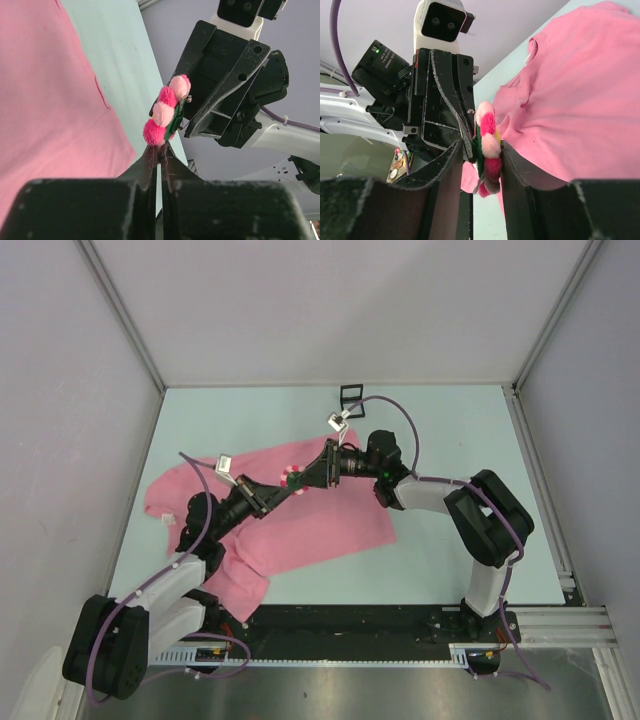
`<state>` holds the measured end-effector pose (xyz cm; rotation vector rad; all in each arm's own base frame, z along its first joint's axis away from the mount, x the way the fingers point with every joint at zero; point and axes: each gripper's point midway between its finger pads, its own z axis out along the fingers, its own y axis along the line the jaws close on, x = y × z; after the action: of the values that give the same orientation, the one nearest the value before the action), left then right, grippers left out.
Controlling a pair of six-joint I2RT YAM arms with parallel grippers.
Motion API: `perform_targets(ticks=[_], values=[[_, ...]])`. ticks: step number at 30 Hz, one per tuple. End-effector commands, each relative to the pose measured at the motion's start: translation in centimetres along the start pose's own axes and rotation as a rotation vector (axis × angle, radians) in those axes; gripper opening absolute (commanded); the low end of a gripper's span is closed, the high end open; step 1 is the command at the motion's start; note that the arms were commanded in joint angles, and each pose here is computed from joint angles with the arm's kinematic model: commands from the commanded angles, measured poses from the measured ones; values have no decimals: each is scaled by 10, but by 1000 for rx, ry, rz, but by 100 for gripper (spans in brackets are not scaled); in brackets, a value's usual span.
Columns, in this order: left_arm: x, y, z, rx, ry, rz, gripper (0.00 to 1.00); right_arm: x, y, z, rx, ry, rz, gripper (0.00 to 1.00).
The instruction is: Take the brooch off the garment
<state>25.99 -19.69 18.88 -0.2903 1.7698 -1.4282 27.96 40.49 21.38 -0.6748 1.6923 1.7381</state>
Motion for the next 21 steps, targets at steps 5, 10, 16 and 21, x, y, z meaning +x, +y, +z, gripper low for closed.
perform_targets(ticks=[5,10,16,21], values=[[-11,-25,4,56,-10,107,0,-23,23,6,-62,-30,-68,32],[-16,-31,5,37,-12,171,0,-21,22,8,-68,-17,-62,30],[-19,-33,4,15,-6,214,0,-19,25,9,-90,-11,-58,32],[-19,-34,5,14,-1,220,0,-19,25,10,-95,-7,-56,35]])
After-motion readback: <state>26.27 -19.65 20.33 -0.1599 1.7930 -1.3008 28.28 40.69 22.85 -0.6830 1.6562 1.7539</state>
